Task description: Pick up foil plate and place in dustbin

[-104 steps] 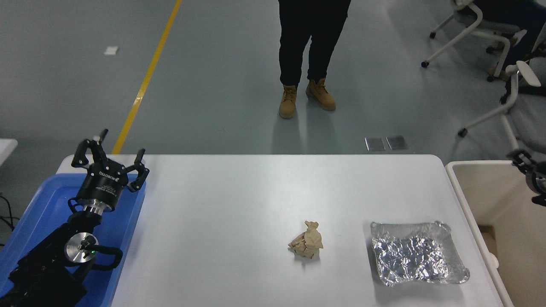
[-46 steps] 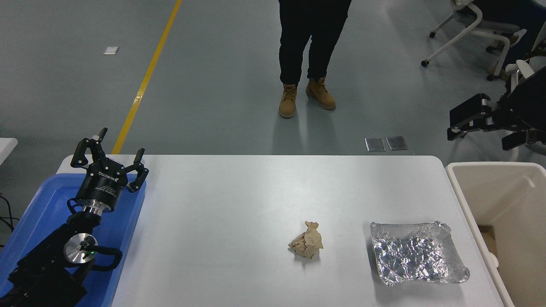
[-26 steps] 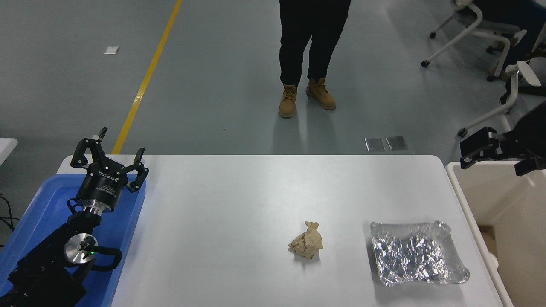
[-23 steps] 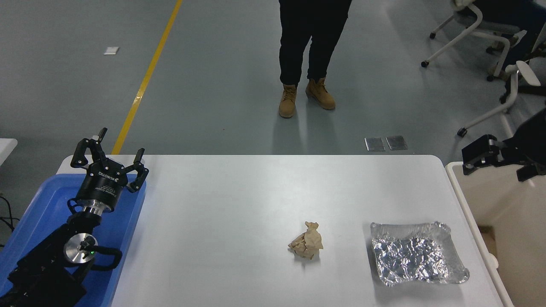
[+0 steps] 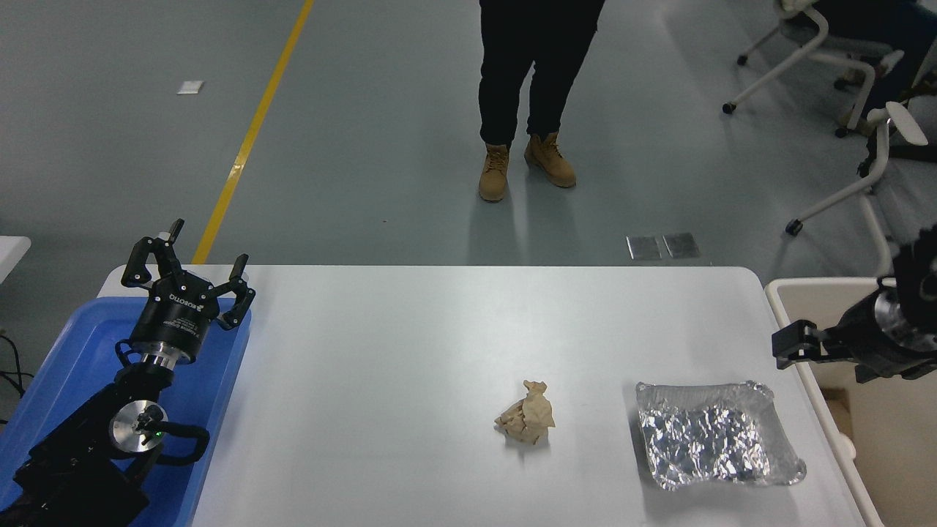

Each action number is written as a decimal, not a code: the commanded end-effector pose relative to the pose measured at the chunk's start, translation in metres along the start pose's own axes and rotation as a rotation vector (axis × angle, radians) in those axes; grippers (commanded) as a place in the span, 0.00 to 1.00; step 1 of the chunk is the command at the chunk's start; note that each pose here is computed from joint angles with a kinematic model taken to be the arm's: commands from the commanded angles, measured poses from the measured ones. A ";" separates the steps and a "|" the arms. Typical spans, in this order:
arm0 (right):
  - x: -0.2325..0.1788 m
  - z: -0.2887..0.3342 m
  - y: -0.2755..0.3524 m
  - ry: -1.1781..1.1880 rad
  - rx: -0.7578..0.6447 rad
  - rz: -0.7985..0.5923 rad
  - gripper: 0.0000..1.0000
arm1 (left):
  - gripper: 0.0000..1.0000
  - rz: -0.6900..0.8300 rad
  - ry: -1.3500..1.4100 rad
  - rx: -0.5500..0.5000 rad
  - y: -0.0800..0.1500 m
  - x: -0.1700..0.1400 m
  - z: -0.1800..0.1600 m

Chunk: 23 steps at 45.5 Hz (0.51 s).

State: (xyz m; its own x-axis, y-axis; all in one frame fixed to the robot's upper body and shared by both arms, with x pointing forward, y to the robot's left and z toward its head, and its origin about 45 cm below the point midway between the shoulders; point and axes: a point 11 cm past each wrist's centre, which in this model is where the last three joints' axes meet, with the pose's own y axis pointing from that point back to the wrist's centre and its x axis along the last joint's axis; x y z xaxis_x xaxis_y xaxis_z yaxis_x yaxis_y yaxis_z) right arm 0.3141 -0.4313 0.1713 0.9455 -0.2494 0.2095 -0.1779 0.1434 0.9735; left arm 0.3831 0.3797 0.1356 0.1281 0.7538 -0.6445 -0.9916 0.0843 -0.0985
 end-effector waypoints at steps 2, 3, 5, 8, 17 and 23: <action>-0.031 0.011 -0.057 -0.052 -0.027 -0.003 1.00 | 0.98 0.000 0.000 0.000 0.000 0.000 0.000; -0.033 0.011 -0.060 -0.057 -0.025 -0.002 1.00 | 0.98 0.000 0.000 0.000 0.000 0.000 0.000; -0.035 0.013 -0.064 -0.070 -0.025 -0.001 1.00 | 0.98 0.000 0.001 0.000 0.000 0.000 -0.001; -0.036 0.011 -0.067 -0.080 -0.018 0.002 1.00 | 0.98 0.000 0.000 0.000 0.000 0.000 0.000; -0.034 0.004 -0.074 -0.083 -0.011 0.024 1.00 | 0.98 0.000 0.000 0.000 0.000 0.000 0.000; -0.039 0.006 -0.085 -0.083 -0.030 0.040 0.98 | 0.98 0.000 0.001 0.000 0.000 0.000 -0.001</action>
State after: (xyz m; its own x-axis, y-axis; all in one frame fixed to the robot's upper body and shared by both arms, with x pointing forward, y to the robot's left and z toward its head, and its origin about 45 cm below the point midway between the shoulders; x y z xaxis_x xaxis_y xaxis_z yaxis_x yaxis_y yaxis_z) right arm 0.2955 -0.4381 0.1013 0.9209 -0.3139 0.2313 -0.1890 0.1595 0.9689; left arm 0.3830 0.3797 0.1355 0.1279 0.7538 -0.6445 -0.9916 0.0843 -0.0982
